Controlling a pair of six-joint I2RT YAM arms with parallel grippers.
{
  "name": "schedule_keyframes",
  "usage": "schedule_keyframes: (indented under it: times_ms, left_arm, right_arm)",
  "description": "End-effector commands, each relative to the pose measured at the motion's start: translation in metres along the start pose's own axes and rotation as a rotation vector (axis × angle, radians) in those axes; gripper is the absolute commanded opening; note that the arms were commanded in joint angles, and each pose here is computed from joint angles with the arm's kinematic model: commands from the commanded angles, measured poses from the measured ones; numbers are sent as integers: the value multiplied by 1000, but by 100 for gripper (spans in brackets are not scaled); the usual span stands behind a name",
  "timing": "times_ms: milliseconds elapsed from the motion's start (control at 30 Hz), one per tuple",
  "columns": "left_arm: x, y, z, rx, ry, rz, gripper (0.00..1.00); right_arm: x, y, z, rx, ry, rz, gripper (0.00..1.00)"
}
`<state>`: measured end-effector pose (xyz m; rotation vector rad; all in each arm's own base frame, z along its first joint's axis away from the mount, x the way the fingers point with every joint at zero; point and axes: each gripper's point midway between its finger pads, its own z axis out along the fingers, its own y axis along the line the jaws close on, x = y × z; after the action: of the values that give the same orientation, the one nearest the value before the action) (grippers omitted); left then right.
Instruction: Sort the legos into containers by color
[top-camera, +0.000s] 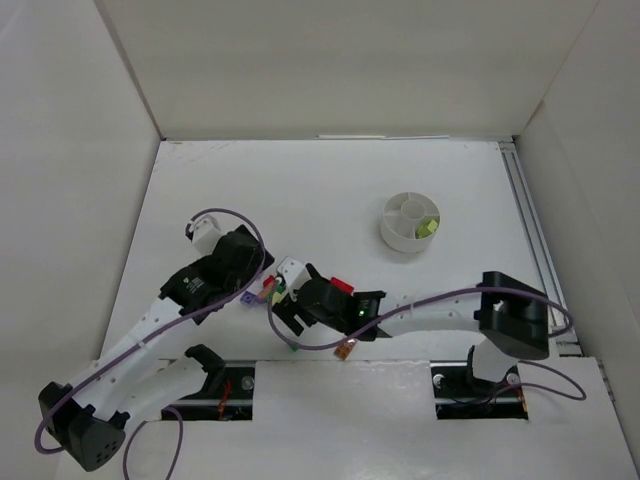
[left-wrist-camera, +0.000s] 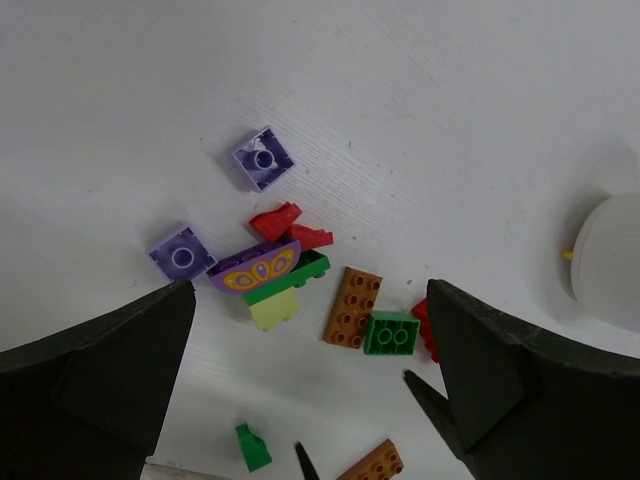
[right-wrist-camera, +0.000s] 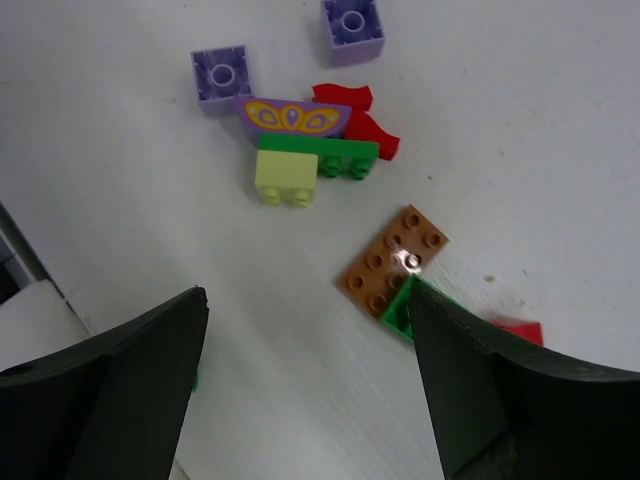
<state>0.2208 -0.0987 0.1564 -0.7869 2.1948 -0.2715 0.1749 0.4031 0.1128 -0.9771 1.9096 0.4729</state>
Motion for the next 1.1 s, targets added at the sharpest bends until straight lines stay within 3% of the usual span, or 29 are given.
schedule_keyframes:
  times_ms: [0, 167, 467, 633, 967, 1067]
  left_arm:
    - [-4, -8, -7, 66, -5, 1, 100]
    - [-3, -6, -12, 88, 5, 3, 100]
    - [0, -7, -15, 106, 19, 19, 100]
    - [0, -7, -15, 106, 19, 19, 100]
    - [2, -4, -13, 99, 22, 33, 100]
    - [1, -6, -13, 106, 18, 29, 100]
  right_arm:
    - [-44, 22, 25, -23, -146, 86, 85]
    - [-30, 28, 51, -3, -135, 140, 85]
    - [-11, 32, 85, 43, -100, 161, 75]
    - [-12, 34, 91, 51, -102, 182, 66]
    - [-2, 36, 105, 64, -86, 173, 63]
    - [-2, 34, 105, 75, -88, 173, 57]
